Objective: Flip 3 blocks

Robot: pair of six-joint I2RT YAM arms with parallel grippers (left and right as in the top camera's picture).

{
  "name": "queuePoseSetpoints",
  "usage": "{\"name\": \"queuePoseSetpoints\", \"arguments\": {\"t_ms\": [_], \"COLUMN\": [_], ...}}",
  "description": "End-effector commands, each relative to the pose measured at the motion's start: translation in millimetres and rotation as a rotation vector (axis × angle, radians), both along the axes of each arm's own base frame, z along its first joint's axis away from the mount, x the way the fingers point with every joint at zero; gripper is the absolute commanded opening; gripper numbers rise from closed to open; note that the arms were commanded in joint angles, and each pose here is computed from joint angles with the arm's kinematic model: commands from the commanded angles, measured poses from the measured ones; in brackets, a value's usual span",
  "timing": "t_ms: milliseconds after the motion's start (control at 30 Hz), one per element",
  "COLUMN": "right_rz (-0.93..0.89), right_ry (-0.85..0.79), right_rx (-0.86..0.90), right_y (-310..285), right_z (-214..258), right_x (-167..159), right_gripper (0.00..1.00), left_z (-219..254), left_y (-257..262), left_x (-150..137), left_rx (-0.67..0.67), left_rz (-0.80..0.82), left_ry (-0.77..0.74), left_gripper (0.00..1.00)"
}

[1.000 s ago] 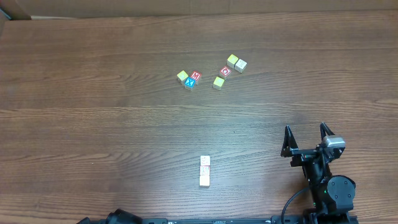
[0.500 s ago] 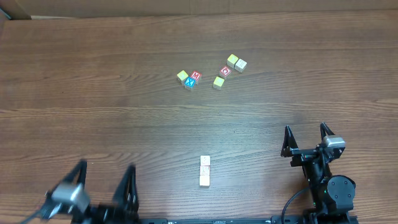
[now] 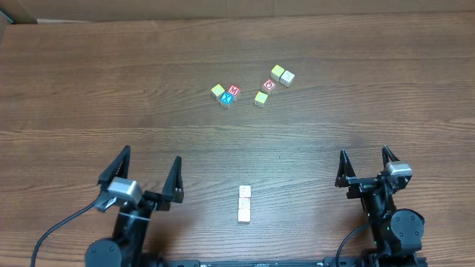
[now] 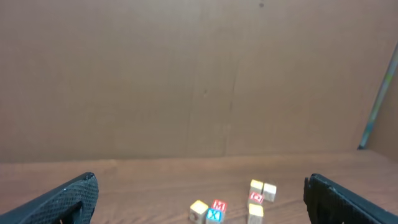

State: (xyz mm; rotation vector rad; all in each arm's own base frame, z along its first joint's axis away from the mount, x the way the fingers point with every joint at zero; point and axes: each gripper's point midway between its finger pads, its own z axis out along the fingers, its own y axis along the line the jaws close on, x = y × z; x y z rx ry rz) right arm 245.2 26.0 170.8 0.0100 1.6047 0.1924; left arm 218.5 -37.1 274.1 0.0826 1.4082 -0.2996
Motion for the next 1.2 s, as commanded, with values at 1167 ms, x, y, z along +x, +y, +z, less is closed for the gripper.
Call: {"name": "queuePoseSetpoints", "arguments": {"t_ms": [1167], "right_rz": [-0.006], "right_ry": [-0.008], "right_rx": [-0.003], "right_y": [-1.5], "right_z": [-0.9], "right_x": [0.1], "right_gripper": [1.0], "left_z": [-113.7], "left_y": [13.6], "left_x": [25.8], "left_rx": [0.156], "left_rz": [0.088], "left_ry": [0.197], "left_gripper": [1.0]}}
